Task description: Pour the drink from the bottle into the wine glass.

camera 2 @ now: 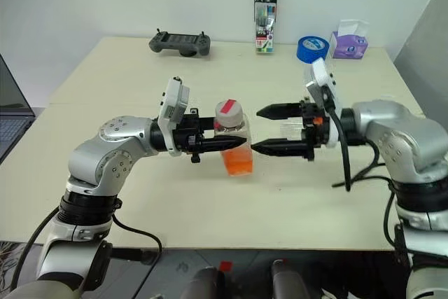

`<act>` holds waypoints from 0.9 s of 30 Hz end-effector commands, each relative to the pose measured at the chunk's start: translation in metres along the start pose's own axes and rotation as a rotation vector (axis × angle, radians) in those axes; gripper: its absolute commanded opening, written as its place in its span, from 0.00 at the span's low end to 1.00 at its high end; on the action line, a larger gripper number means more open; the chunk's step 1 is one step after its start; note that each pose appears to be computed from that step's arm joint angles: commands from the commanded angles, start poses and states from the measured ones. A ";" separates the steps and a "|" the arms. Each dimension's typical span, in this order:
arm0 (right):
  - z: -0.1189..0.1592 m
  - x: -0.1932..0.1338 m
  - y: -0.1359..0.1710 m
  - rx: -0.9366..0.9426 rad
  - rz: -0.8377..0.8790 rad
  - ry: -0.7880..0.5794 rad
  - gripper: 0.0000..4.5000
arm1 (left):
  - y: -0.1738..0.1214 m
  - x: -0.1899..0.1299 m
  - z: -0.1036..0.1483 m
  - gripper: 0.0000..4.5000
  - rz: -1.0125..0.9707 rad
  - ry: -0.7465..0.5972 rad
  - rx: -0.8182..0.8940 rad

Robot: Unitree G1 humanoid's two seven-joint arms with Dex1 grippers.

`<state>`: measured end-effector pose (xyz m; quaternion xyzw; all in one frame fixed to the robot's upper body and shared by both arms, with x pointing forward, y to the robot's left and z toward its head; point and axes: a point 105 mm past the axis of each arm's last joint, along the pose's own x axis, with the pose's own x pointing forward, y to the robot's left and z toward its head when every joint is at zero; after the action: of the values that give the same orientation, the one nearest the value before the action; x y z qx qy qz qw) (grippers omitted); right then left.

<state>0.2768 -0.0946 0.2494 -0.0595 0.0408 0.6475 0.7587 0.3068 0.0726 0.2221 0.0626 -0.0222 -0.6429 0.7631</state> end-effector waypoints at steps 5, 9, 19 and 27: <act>0.022 0.018 0.006 -0.108 -0.274 -0.166 1.00 | 0.003 -0.001 0.015 0.41 0.012 -0.042 0.058; 0.023 0.036 0.005 -0.140 -0.351 -0.184 1.00 | 0.004 0.001 0.015 0.41 0.007 -0.037 0.064; 0.034 0.051 -0.001 -0.124 -0.374 -0.251 1.00 | 0.007 0.002 0.018 0.41 0.003 -0.030 0.077; 0.032 0.047 -0.013 -0.130 -0.402 -0.250 1.00 | 0.007 0.001 0.018 0.41 0.010 -0.024 0.086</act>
<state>0.2990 -0.0420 0.2640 -0.0246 -0.0800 0.4917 0.8667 0.3153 0.0721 0.2253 0.0710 -0.0280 -0.6359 0.7680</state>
